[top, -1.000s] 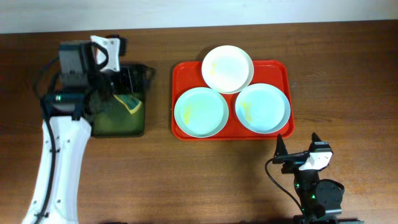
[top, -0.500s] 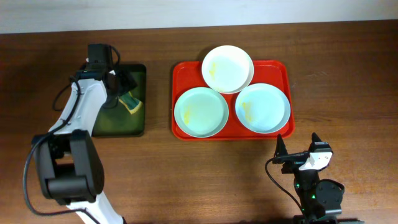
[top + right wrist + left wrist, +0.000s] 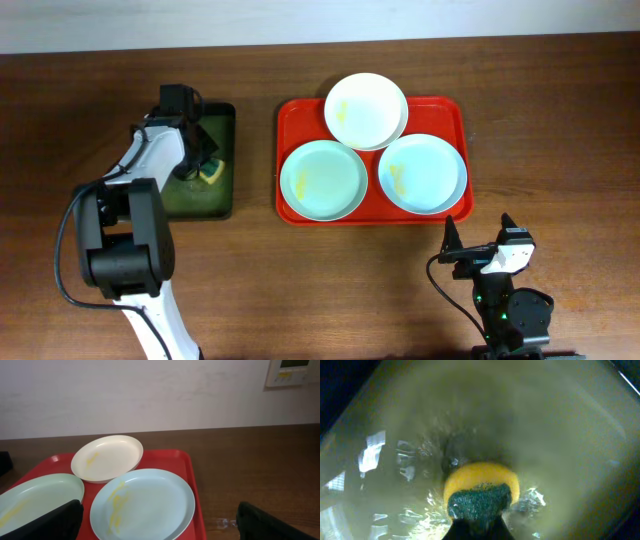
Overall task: Clean dirty plates on tray and stack at the side
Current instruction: 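Reach the left gripper into the black tray and grasp the sponge, then lift the sponge with the left gripper out of the water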
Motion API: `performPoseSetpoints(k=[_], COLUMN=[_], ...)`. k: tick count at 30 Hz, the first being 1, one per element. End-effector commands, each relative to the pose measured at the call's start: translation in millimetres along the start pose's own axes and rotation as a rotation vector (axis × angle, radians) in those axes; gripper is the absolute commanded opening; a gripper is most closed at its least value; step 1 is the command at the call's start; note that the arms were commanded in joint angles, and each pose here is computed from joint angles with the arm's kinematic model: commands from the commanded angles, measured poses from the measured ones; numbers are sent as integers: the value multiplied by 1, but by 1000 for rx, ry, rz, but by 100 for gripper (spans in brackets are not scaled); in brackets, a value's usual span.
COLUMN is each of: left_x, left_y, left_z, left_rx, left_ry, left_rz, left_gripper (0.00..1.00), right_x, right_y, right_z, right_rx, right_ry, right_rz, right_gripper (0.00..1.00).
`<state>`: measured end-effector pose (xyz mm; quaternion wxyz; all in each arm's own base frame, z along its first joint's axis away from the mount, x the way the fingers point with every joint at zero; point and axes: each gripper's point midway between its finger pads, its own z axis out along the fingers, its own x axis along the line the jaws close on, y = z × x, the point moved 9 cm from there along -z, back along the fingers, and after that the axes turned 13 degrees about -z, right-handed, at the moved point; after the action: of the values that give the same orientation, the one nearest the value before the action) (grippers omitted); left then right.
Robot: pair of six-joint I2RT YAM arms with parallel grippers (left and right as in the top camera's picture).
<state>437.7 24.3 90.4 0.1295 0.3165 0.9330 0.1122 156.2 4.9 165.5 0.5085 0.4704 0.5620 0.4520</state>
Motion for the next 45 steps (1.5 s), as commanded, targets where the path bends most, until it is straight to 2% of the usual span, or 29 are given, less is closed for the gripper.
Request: performPoseSetpoints(k=[1, 2, 5, 7, 9, 11, 14, 15, 16, 19, 20, 21, 24, 26, 28, 30, 33, 34, 37, 38, 40, 41, 42, 43, 45], left_x=[5, 6, 7, 4, 3, 3, 3, 3, 3, 5, 7, 8, 12, 11, 11, 9, 9, 9, 14, 18, 24, 26, 27, 28, 25], left_y=[-1, -4, -8, -14, -16, -17, -17, -17, -17, -15, -12, -7, 5, 1, -13, -22, -27, -28, -20, -16, -9, -6, -4, -1, 5], left_z=[8, 6, -7, -12, -12, -12, -12, -12, -12, -12, -11, -10, -10, -10, -12, -14, -16, -16, -14, -13, -13, -13, -13, -13, -12], left_rx=[1, 23, 110, 196, 215, 224, 233, 232, 232, 207, 176, 134, 19, 61, 201, 289, 351, 352, 265, 210, 125, 89, 68, 39, -8], left_ry=[47, 55, 79, 40, 24, 22, 23, 23, 23, 44, 65, 81, 134, 121, 74, 40, 16, 20, 85, 132, 202, 232, 249, 263, 252], left_rz=[1, 8, 16, 12, 9, 9, 9, 9, 9, 11, 12, 12, 11, 12, 6, -1, -9, -8, 5, 13, 26, 32, 35, 37, 31], left_gripper=[78, 99, 99, 99, 99, 76, 48, 18, 0, 0, 46, 99, 99, 99, 100, 89, 86, 77, 7, 0, 0, 19, 70, 99, 99], right_x=[1, 1, 1, 1, 1, 1, 1, 1, 1, 1, 1, 1, 1, 1, 1, 1, 1, 1, 1, 1, 1, 1, 1, 1, 1], right_y=[-3, -3, -3, -3, -3, -3, -3, -3, -3, -3, -3, -3, -3, -3, -3, -3, -3, -3, -3, -3, -3, -3, -3, -3, -3], right_z=[0, 0, 0, 0, 0, 0, 0, 0, 0, 0, 0, 0, 0, 0, 0, 0, 0, 0, 0, 0, 0, 0, 0, 0, 0], right_rx=[6, 6, 6, 6, 6, 6, 6, 6, 6, 6, 6, 6, 6, 6, 6, 6, 7, 7, 7, 8, 8, 7, 8, 7, 8], right_ry=[-2, -2, -2, -2, -2, -2, -2, -2, -2, -2, -2, -2, -2, -2, -2, -2, -2, -2, -2, -2, -2, -2, -2, -2, -2], right_rz=[9, 10, 10, 9, 10, 10, 10, 10, 9, 10, 10, 10, 9, 10, 10, 10, 9, 10, 10, 10, 10, 10, 10, 10, 10], right_gripper=[99, 98, 98, 99, 98, 98, 98, 98, 98, 98, 98, 98, 98, 98, 99, 98, 99, 98, 98, 98, 98, 98, 99, 98, 98])
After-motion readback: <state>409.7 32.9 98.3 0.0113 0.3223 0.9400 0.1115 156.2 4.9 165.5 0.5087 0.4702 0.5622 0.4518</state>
